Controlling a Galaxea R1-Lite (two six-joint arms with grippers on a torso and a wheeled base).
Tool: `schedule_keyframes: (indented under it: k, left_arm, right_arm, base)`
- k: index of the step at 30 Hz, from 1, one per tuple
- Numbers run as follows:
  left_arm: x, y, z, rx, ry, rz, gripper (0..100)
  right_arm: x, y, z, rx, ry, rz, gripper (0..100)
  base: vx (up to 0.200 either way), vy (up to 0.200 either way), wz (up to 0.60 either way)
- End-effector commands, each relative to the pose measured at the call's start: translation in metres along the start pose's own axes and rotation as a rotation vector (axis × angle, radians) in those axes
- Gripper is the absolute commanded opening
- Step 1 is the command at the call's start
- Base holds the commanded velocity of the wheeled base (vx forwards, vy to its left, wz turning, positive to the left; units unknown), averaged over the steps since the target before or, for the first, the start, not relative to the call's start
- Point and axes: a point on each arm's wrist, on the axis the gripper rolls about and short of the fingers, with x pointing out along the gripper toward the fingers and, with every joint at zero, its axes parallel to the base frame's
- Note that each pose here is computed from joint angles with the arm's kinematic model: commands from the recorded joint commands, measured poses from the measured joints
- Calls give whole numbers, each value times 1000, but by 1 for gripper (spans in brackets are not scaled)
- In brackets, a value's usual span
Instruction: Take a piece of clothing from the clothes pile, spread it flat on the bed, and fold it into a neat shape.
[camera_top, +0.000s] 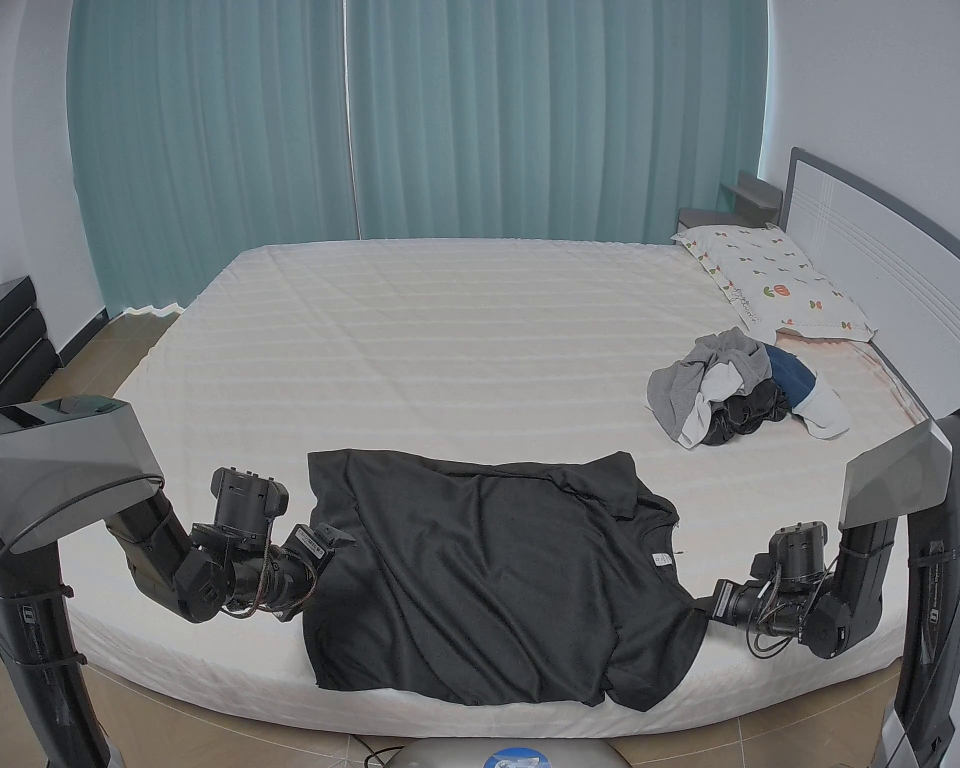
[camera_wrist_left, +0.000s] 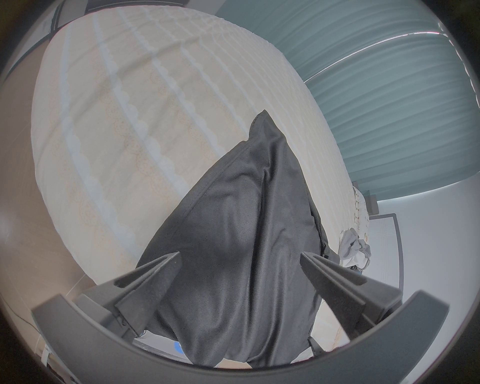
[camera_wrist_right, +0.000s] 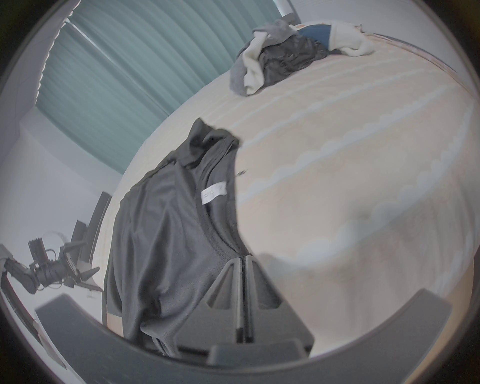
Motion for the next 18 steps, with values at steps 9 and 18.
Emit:
schedule_keyframes:
  k: [9, 18]
  left_arm:
    - [1, 0, 1, -4, -12, 6, 100]
    - [2, 3, 3, 9, -42, 27, 100]
  right_arm:
    - [-11, -41, 40, 50, -85, -62, 0]
    - [-8, -69, 64, 108, -166, -71, 0]
  base:
    - [0, 0, 0]
    - [0, 0, 0]
